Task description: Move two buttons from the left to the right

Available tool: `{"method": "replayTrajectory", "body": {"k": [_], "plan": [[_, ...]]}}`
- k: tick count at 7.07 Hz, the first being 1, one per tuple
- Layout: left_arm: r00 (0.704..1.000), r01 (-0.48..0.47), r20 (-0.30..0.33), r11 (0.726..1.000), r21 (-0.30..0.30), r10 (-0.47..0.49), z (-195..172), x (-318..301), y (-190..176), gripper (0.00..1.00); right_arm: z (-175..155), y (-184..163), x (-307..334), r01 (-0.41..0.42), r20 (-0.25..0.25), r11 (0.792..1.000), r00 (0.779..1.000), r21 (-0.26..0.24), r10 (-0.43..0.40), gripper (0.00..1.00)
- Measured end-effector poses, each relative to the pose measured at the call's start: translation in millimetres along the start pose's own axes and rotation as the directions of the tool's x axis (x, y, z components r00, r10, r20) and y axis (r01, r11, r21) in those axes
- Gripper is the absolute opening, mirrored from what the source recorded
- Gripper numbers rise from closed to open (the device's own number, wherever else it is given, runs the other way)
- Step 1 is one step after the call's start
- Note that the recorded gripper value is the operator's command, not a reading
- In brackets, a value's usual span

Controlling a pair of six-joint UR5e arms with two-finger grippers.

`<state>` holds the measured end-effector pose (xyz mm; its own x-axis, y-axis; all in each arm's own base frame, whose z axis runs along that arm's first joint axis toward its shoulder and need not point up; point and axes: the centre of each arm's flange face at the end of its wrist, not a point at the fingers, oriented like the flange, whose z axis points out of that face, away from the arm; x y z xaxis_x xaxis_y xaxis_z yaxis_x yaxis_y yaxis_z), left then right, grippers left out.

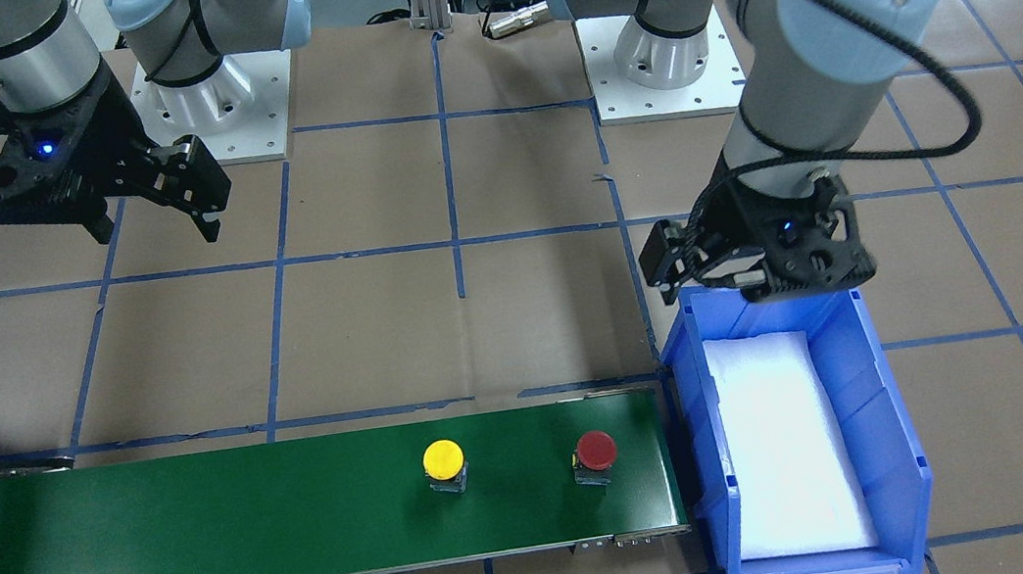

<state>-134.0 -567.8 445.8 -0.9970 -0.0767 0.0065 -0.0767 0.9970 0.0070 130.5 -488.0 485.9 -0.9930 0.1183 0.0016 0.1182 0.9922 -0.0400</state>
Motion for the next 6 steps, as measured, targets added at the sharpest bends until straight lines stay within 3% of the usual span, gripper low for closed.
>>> {"method": "replayTrajectory", "body": {"k": [1, 3, 6], "plan": [[1.0, 0.031, 0.005, 0.999, -0.04, -0.031, -26.7, -17.7, 26.6, 1.0, 0.1, 0.0, 0.0, 0.0, 0.0, 1.0, 1.0, 0.0, 0.0, 1.0], [1.0, 0.025, 0.012, 0.999, -0.044, -0.025, -59.3, -11.5, 62.1, 1.0, 0.2, -0.1, 0.3, -0.001, 0.0, 1.0, 1.0, 0.0, 0.001, 1.0], [1.0, -0.007, 0.013, 0.999, -0.037, 0.007, -57.4, -1.9, 67.2, 1.0, 0.3, 0.1, -0.1, 0.0, 0.0, 1.0, 1.0, -0.001, 0.0, 1.0]]}}
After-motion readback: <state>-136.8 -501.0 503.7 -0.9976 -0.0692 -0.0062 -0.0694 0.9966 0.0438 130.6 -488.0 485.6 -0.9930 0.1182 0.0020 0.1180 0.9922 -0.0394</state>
